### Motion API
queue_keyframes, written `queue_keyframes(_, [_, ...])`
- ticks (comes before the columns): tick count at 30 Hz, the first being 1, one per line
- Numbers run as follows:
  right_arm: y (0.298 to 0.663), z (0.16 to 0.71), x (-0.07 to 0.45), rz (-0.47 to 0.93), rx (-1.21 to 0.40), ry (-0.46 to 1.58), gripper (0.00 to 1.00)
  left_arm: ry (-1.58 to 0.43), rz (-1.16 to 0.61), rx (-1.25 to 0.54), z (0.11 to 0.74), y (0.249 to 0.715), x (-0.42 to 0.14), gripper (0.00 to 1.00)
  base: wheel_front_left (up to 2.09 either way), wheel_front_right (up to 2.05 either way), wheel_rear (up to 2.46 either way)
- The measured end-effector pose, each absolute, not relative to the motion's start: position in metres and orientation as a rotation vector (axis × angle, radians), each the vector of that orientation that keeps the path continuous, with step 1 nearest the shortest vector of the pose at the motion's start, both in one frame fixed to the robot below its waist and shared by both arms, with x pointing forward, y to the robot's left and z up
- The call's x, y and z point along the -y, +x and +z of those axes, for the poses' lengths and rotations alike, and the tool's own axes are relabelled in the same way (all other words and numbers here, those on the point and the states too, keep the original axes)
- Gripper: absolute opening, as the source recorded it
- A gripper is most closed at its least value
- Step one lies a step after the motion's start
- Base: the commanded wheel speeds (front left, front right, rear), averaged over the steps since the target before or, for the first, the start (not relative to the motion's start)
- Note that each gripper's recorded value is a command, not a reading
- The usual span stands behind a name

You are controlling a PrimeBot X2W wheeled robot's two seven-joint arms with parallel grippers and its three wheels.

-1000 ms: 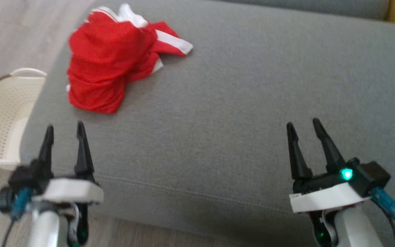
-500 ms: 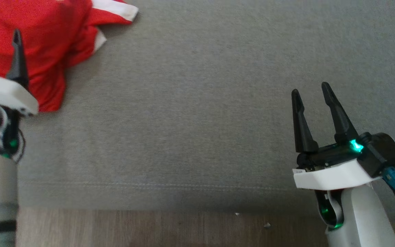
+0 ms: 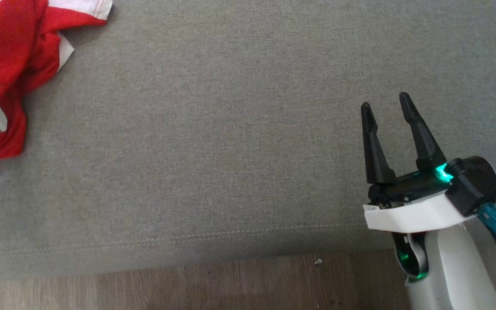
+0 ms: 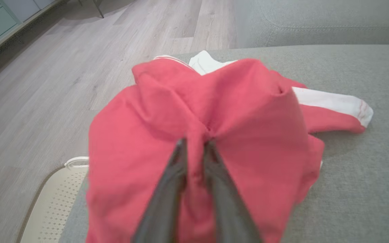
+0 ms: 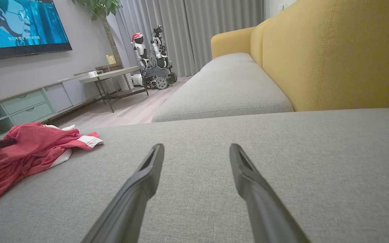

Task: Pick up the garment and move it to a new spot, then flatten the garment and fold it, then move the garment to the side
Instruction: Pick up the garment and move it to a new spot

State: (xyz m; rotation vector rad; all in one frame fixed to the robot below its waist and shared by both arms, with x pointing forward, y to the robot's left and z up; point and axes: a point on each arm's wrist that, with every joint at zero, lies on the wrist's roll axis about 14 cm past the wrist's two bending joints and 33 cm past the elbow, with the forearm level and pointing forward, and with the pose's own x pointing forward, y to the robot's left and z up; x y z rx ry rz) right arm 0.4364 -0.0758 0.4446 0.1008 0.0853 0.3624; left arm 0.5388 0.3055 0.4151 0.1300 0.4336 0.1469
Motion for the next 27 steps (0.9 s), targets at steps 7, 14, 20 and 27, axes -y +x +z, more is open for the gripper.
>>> queue_keyframes(7, [0.435, 0.448, 0.075, 0.365, -0.075, 0.101, 1.0, 0.136, 0.165, -0.234, 0.457, 0.552, -0.31, 0.0, 0.0, 0.0, 0.0])
queue_keyframes(14, [0.427, 0.468, 0.069, 0.38, -0.029, 0.12, 1.0, 0.123, 0.139, 0.131, 0.568, 0.559, -0.297, 0.0, 0.0, 0.0, 0.0])
queue_keyframes(20, [0.417, 0.497, 0.07, 0.379, 0.043, 0.139, 1.0, 0.093, 0.025, 0.362, 0.658, 0.546, -0.253, 0.0, 0.0, 0.0, 0.0])
queue_keyframes(27, [0.406, 0.515, 0.086, 0.336, 0.088, 0.158, 1.0, -0.002, -0.207, 0.446, 0.712, 0.53, -0.156, 0.0, 0.0, 0.0, 0.0])
